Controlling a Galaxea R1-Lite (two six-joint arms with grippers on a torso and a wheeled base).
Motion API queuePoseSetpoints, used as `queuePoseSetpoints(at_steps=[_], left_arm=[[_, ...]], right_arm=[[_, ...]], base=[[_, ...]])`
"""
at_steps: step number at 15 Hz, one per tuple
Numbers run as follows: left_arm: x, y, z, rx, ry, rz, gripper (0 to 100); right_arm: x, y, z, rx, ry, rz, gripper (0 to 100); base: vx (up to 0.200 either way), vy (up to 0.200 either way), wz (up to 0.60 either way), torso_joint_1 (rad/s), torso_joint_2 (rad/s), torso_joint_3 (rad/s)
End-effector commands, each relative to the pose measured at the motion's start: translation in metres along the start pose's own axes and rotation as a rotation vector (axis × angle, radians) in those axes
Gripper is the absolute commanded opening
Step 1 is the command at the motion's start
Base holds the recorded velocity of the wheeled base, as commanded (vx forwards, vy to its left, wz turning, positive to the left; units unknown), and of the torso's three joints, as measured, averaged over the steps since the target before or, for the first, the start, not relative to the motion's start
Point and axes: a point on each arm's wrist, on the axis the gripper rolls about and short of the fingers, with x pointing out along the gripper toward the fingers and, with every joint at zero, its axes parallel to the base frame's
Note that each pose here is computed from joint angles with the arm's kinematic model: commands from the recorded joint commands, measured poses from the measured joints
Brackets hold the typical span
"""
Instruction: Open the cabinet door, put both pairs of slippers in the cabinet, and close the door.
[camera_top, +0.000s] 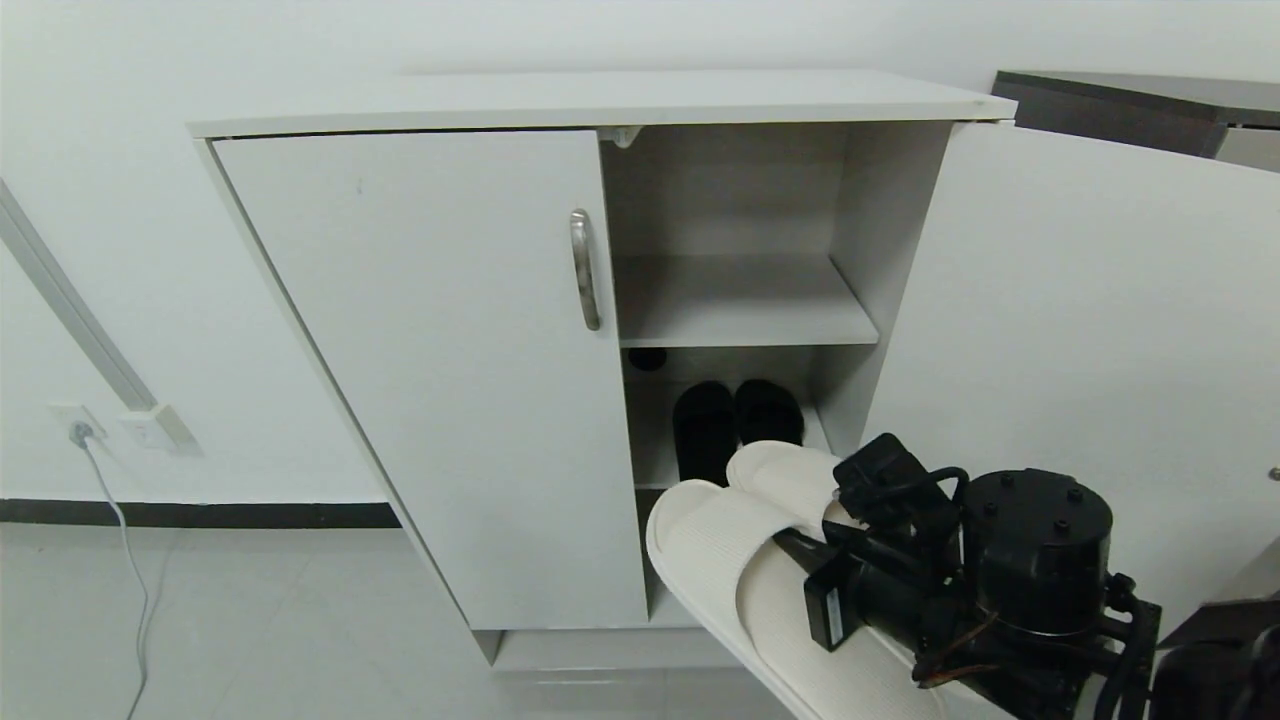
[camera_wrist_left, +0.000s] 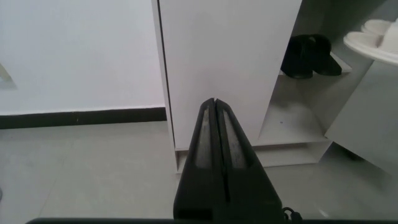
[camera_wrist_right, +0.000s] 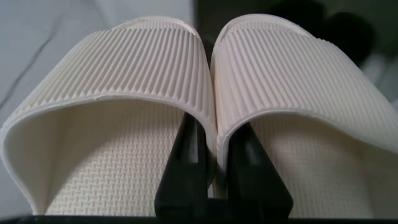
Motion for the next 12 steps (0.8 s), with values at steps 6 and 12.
queuePoseSetpoints(at_steps=[6,12], left_arm=[[0.0,0.0,0.0,-0.002,0.0,0.0,0],[0.0,0.0,0.0,-0.002,0.0,0.0,0]], right_arm=[[0.06,0.037,0.092,0.157,-0.054,-0.454,0],[0.021,0.034,0.153,0.137,-0.017,-0.459,0]], base=[[0.0,0.0,0.0,0.0,0.0,0.0],[0.0,0.0,0.0,0.0,0.0,0.0]])
